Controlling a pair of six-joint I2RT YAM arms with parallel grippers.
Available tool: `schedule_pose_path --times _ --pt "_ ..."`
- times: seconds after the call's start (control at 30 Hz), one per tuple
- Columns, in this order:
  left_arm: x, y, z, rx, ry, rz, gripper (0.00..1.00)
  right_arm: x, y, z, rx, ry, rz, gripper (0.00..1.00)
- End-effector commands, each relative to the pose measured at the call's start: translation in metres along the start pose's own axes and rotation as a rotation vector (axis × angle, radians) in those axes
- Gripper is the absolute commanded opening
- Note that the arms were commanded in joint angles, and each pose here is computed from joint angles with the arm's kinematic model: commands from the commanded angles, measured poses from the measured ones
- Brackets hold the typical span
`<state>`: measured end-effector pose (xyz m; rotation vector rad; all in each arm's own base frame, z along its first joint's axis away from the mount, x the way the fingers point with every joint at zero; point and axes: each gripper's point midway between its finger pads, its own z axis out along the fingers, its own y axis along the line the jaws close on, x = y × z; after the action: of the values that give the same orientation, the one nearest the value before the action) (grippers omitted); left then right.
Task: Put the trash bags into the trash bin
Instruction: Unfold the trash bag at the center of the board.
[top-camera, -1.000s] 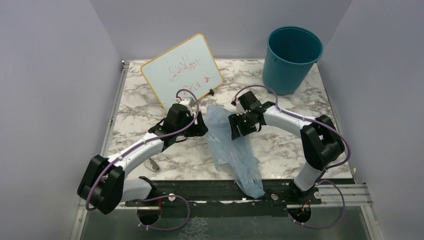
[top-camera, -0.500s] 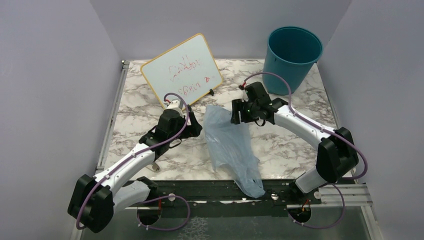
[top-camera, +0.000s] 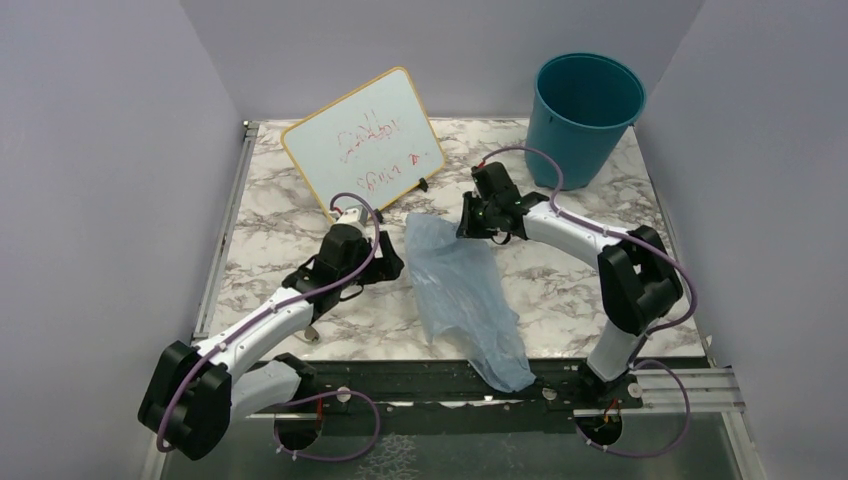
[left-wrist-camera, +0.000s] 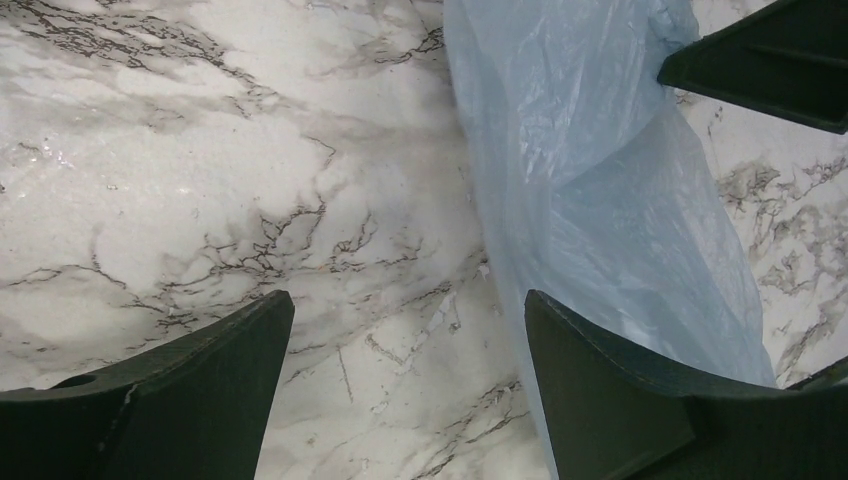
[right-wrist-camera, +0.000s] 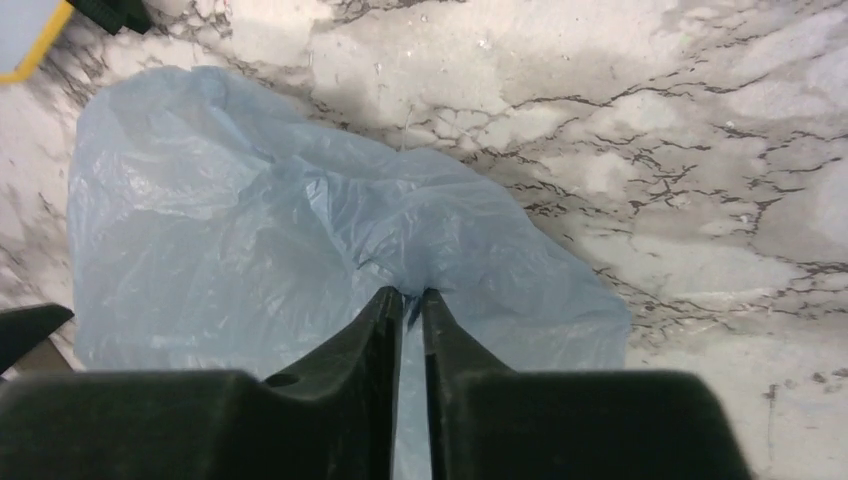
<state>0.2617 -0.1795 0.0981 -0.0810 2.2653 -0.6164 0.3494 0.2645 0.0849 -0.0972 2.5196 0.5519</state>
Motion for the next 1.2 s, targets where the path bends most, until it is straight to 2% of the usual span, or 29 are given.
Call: schedule_pose_path --times 0.0,0.07,0.17,0.23,0.3,0.33,0.4,0.47,0.57,0.67,0.77,0.83,0.9,0.93,0.97,1.0,1.03,1.07,1.1,1.17 --pt "-0.006 -0.003 -0.004 0.024 -0.028 -0.009 0.88 -0.032 0.012 -0.007 -0.031 -0.094 -0.039 0.07" --pt "-0.005 -0.001 -0.006 0.020 -0.031 -0.010 0.90 -0.036 0.018 -0.014 -0.065 -0.104 -0.064 0.01" --pt "-0.010 0.005 -0.009 0.021 -0.047 -0.032 0.96 -0.042 0.025 -0.027 -0.124 -0.089 -0.059 0.01" --pt "-0.024 0.002 -0.014 0.091 -0.080 -0.093 0.99 -0.052 0.053 -0.046 -0.411 -0.015 0.011 0.01" --pt "-0.040 0.004 -0.020 0.158 -0.128 -0.151 0.99 -0.057 0.087 -0.085 -0.748 0.138 0.053 0.01" --pt "-0.046 0.005 -0.023 0.179 -0.142 -0.168 0.99 -0.062 0.091 -0.094 -0.791 0.163 0.058 0.01" --pt "-0.054 0.004 -0.029 0.212 -0.158 -0.182 0.99 -0.068 0.101 -0.115 -0.833 0.148 0.018 0.01" --pt "-0.062 0.004 -0.035 0.222 -0.175 -0.192 0.99 -0.060 0.114 -0.149 -0.987 0.159 0.006 0.01" --pt "-0.073 0.005 -0.046 0.220 -0.214 -0.197 0.99 -0.056 0.129 -0.205 -1.224 0.088 0.015 0.01" --pt "-0.086 0.012 -0.059 0.163 -0.272 -0.185 0.99 -0.046 0.137 -0.247 -1.363 0.102 -0.052 0.01" --pt "-0.096 0.029 -0.068 0.048 -0.310 -0.161 0.99 -0.040 0.141 -0.278 -1.428 0.084 -0.124 0.01" --pt "-0.098 0.041 -0.072 -0.029 -0.317 -0.150 0.99 -0.037 0.139 -0.275 -1.404 0.085 -0.159 0.01" --pt "-0.100 0.041 -0.074 -0.035 -0.324 -0.133 0.99 -0.046 0.130 -0.227 -1.271 0.065 -0.116 0.01" --pt "-0.099 0.040 -0.073 -0.024 -0.323 -0.128 0.99 -0.033 0.103 -0.169 -0.987 0.180 0.089 0.01" --pt "-0.098 0.037 -0.072 -0.004 -0.319 -0.126 0.99 -0.032 0.069 -0.122 -0.698 0.130 0.055 0.01" --pt "-0.097 0.033 -0.070 0.019 -0.312 -0.125 0.99 -0.022 0.040 -0.092 -0.516 0.148 0.058 0.00" --pt "-0.095 0.029 -0.068 0.049 -0.301 -0.121 0.99 -0.013 0.018 -0.073 -0.446 0.186 0.085 0.01" --pt "-0.093 0.024 -0.066 0.079 -0.292 -0.114 0.99 -0.008 0.006 -0.064 -0.473 0.207 0.131 0.01" --pt "-0.089 0.020 -0.064 0.112 -0.277 -0.106 0.99 -0.009 -0.008 -0.059 -0.509 0.198 0.197 0.01" --pt "-0.082 0.011 -0.056 0.180 -0.245 -0.090 0.99 -0.009 -0.034 -0.045 -0.434 0.170 0.274 0.01"
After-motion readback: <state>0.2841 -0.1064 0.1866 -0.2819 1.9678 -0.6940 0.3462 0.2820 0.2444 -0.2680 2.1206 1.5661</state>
